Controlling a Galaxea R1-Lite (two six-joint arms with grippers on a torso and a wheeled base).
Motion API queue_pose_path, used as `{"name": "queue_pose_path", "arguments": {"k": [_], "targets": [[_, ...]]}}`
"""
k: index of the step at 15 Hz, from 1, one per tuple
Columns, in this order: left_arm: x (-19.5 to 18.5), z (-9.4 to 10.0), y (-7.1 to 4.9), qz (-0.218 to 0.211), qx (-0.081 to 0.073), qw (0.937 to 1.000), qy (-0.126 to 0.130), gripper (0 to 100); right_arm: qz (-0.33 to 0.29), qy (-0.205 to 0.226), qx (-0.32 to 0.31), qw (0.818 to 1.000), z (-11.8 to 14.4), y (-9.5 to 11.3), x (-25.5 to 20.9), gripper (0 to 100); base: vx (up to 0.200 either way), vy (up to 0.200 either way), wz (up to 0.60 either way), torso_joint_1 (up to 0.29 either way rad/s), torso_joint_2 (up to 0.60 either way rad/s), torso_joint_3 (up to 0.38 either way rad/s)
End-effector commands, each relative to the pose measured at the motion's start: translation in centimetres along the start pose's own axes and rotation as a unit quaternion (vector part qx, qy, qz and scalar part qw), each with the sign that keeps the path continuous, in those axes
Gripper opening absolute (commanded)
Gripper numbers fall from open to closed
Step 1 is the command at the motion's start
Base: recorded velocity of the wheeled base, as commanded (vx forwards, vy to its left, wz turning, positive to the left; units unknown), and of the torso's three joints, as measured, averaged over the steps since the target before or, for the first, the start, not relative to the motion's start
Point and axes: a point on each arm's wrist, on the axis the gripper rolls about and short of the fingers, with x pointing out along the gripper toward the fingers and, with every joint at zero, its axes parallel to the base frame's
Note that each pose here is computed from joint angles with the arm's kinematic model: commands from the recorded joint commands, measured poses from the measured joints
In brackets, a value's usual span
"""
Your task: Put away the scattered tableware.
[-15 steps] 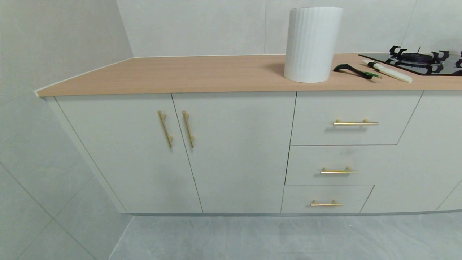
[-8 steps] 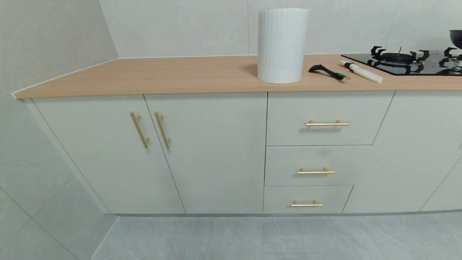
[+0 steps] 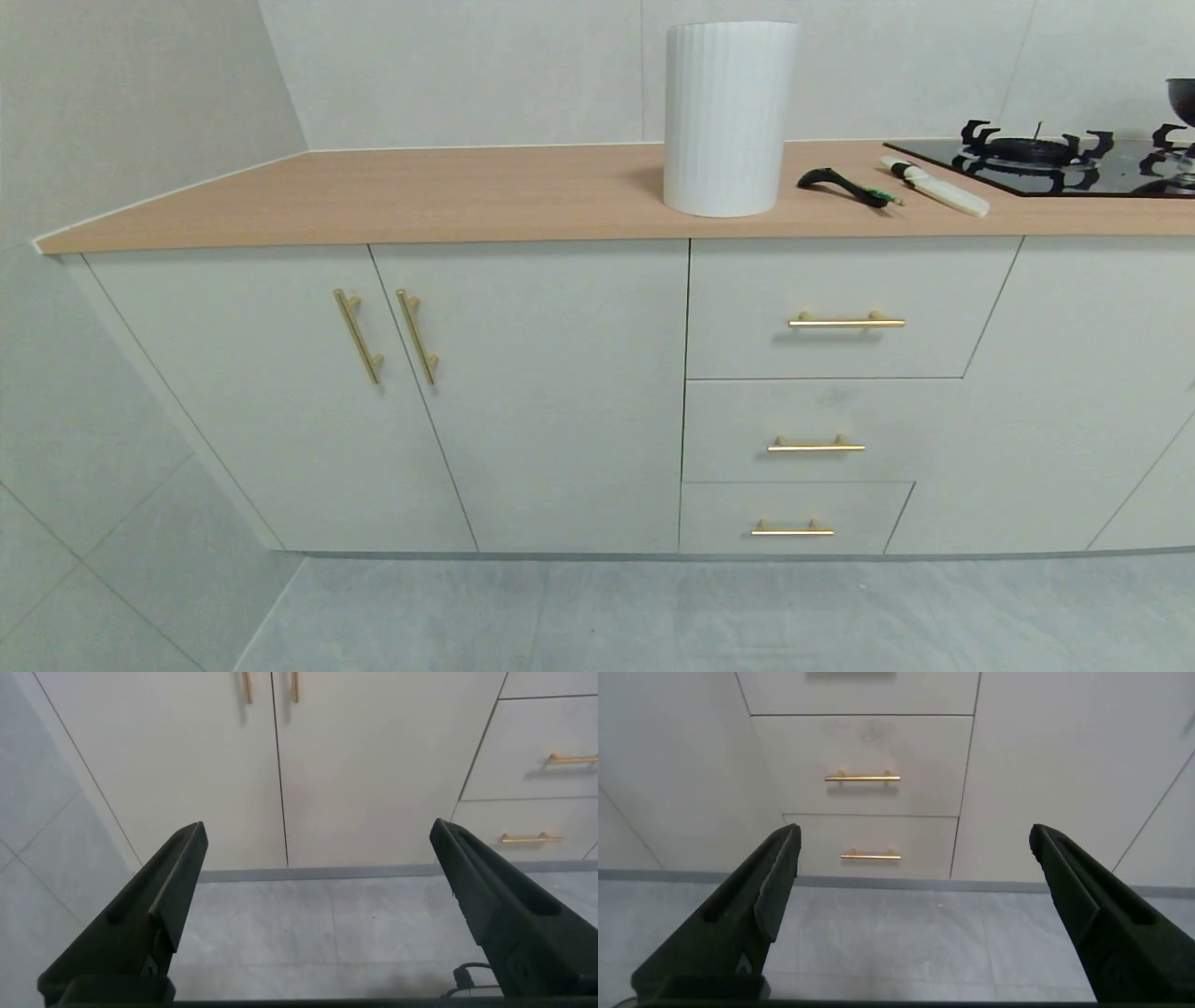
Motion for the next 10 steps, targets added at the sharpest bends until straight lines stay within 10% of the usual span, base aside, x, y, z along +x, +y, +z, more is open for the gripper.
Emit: {"name": "queue_pose_path", "arguments": {"k": [1, 10], "targets": [[0.01, 0.0, 0.0, 0.0, 0.0, 1.0, 0.001, 100, 0.0, 0.001, 0.0, 1.0, -0.04, 0.0, 0.02, 100, 0.0, 0.0, 0.0, 0.0, 0.0, 0.0], [0.01, 0.0, 0.0, 0.0, 0.0, 1.0, 0.001, 100, 0.0, 0.001, 0.001, 1.0, 0.0, 0.0, 0.01, 100, 0.2, 0.0, 0.0, 0.001, 0.01, 0.0]]}}
